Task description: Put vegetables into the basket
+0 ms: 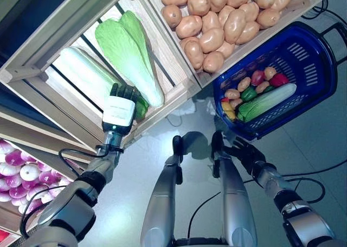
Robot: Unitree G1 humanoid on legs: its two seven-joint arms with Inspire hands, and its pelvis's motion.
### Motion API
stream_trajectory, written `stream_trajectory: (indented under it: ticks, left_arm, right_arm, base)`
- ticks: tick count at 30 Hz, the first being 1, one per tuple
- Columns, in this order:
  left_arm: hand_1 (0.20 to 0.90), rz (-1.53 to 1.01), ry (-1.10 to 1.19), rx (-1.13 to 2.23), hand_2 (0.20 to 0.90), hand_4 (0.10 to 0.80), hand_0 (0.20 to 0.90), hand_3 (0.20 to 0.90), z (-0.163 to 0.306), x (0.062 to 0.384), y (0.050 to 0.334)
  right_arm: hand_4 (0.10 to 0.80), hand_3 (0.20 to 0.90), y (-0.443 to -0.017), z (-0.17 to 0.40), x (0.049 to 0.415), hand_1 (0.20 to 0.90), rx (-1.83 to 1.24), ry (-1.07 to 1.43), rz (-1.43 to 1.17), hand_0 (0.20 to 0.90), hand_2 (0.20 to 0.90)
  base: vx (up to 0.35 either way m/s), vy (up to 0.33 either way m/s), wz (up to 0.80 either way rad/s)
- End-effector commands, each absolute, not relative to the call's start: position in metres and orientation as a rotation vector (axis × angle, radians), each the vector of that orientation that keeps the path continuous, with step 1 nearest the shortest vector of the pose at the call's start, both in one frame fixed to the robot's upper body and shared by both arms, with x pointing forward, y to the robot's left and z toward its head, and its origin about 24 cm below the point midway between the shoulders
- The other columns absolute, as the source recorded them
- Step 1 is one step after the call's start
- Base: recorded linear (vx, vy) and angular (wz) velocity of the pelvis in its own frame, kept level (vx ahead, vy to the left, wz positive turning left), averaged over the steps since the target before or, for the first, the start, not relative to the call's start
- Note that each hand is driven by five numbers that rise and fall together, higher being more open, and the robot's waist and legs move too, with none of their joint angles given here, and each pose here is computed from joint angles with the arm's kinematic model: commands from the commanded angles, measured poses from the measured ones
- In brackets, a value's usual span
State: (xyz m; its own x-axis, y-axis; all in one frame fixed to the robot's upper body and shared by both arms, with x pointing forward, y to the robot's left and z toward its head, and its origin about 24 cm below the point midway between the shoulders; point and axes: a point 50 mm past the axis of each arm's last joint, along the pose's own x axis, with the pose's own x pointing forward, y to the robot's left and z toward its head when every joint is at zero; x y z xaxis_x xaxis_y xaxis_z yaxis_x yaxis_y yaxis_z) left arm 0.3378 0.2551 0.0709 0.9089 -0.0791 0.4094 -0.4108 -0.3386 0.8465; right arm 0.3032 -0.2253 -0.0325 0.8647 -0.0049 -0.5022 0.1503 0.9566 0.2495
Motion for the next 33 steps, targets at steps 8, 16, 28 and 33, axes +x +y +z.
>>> stream_trajectory:
  ticks: [8,16,28,33]
  left_arm:
    - [0.900,0.548,-0.220,1.977,0.900,0.800,0.900,0.900,0.117,0.347,0.301]
    - [0.338,0.520,-0.113,1.945,0.338,0.425,0.338,0.338,0.110,0.345,0.308]
    - [0.300,0.578,-0.093,1.891,0.300,0.400,0.300,0.300,0.115,0.345,0.310]
    - [0.300,0.604,-0.109,1.855,0.300,0.400,0.300,0.300,0.121,0.345,0.314]
  right_arm:
    - [0.800,0.900,-0.226,-0.030,0.300,0.900,0.293,0.497,-0.083,0.900,0.900]
    - [0.800,0.900,-0.232,-0.027,0.301,0.900,0.292,0.481,-0.091,0.900,0.900]
    - [0.800,0.900,-0.229,-0.024,0.304,0.900,0.318,0.459,-0.085,0.900,0.900]
    - [0.800,0.900,-0.227,-0.028,0.301,0.900,0.324,0.470,-0.086,0.900,0.900]
  base:
    - [0.000,0.006,-0.03]
    - [-0.001,0.008,-0.03]
    - [0.000,-0.003,0.00]
    - [-0.006,-0.026,0.01]
